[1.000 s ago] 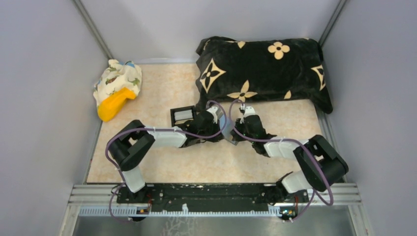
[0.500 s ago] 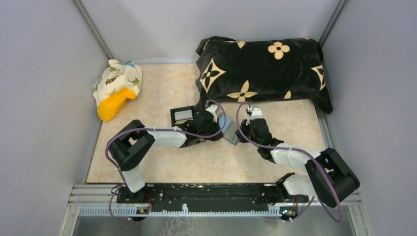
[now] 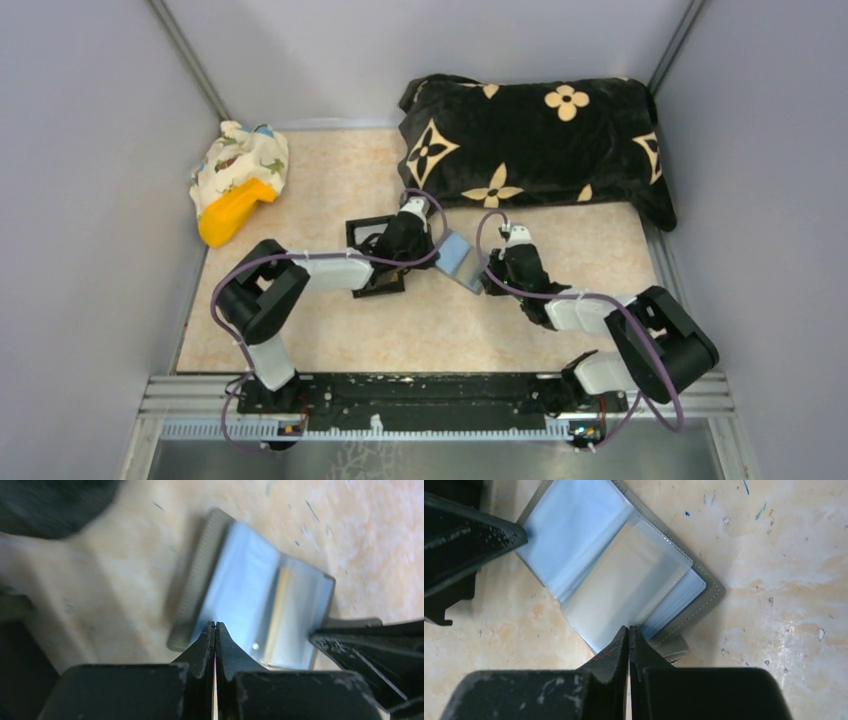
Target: Take the credit cards out of the card holder
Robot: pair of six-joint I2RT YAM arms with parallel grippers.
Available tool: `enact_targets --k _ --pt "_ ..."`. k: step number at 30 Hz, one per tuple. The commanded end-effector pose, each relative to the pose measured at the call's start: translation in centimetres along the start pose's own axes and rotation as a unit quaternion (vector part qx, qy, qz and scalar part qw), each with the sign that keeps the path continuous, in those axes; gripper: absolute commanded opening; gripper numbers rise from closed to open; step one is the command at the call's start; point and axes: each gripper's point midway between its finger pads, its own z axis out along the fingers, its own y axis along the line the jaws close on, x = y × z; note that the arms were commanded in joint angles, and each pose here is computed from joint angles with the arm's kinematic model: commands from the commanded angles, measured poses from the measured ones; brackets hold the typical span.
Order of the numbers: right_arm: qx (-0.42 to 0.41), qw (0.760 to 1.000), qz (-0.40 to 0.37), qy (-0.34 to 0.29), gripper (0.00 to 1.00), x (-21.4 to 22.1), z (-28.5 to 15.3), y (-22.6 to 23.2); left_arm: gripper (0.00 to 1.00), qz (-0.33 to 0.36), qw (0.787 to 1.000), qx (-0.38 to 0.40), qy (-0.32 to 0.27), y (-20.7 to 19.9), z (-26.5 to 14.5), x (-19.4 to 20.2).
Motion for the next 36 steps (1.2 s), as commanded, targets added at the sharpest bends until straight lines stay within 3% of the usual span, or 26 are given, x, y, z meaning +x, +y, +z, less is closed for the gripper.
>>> enact_targets --k 1,22,36 --pt "-0.004 1.000 0.011 -0.009 0.01 -0.8 0.8 0.1 0.00 -0.001 0.999 -0.022 -0.046 0.5 -0.1 -3.9" --pt "-0.014 1.000 0.016 -0.004 0.01 -1.6 1.6 -0.1 0.00 0.009 0.999 -0.030 0.022 1.8 3.7 -0.1" --pt "-0.038 0.999 0.021 -0.006 0.00 -3.1 4.0 1.0 0.00 0.005 0.999 -0.019 0.051 2.0 3.8 1.9"
